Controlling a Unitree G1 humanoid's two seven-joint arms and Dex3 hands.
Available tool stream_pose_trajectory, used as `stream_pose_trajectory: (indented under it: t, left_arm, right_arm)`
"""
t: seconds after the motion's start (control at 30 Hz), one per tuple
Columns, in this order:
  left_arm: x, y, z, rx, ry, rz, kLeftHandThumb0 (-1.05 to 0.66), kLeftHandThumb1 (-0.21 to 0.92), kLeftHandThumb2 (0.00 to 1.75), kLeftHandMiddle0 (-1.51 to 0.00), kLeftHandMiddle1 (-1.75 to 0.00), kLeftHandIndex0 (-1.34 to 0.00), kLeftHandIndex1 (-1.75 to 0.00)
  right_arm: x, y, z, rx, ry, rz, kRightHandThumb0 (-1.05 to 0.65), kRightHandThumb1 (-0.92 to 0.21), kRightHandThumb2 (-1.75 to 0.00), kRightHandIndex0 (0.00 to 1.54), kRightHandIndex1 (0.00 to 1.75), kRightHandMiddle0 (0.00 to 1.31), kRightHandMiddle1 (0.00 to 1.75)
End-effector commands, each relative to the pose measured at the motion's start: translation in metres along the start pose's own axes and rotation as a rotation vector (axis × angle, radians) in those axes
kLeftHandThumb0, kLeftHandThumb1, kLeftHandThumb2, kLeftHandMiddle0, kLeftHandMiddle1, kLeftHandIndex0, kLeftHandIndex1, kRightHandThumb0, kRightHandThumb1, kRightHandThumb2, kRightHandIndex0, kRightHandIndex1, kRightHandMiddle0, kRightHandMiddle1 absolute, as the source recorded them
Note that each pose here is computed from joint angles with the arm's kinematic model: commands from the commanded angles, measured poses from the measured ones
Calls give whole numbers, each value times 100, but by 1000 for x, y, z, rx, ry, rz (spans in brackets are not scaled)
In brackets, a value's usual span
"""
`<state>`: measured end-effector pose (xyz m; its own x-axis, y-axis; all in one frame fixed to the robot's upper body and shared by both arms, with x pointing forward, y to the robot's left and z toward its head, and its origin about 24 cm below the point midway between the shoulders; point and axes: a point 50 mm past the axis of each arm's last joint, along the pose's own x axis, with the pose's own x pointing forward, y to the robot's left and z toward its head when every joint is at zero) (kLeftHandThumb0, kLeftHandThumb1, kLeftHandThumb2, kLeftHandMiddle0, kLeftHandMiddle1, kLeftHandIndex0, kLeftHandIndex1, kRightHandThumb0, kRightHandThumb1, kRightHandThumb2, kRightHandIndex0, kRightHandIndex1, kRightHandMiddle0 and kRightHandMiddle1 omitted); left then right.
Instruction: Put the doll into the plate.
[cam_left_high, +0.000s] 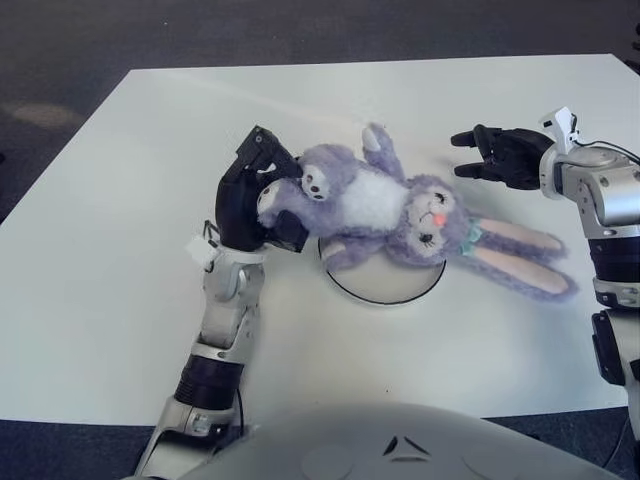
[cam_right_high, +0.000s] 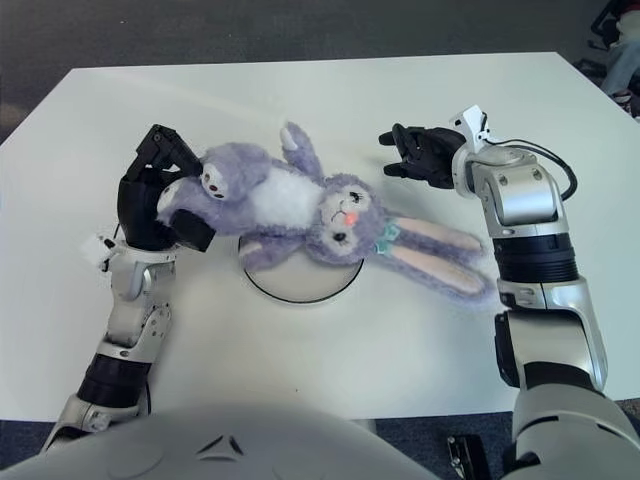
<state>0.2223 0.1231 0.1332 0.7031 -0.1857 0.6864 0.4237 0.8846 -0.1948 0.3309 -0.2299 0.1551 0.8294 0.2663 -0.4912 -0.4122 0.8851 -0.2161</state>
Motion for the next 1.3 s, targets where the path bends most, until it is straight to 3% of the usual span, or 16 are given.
stream_pose_trajectory:
  t: [0.0,0.23,0.6,1.07,1.2,1.27]
  left_arm:
    - [-9,-3,3,-20,43,18,-48,31,132,-117,-175,-62,-175]
    - [-8,-13,11,112,31,138,-47,35,128,-117,-175,-59,-175]
    - [-2,-24,15,144,40,105,-46,37,126,-117,-175,-58,-175]
    - [-7,-19,1,228,125,128,-46,38,124,-114,-175,-56,-175]
    - [-2,-18,-6,208,126,121,-43,49,110,-104,-175,-48,-175]
    - [-3,-18,-5,198,129,120,-39,66,87,-80,-175,-36,-175]
  right_arm:
    - [1,-1,-2,-5,5,-4,-69,-92,-88,11,47,0,56]
    - [3,-1,-2,-8,20,-2,-69,-92,-89,14,48,0,57]
    - [7,-1,-5,29,22,-10,-69,-92,-86,16,49,0,58]
    - [8,-3,-10,31,27,-14,-69,-92,-85,13,49,0,56]
    - [8,-4,-11,41,29,-17,-69,-92,-85,12,48,0,56]
    - [8,-4,-11,45,29,-19,-69,-92,-85,12,48,0,56]
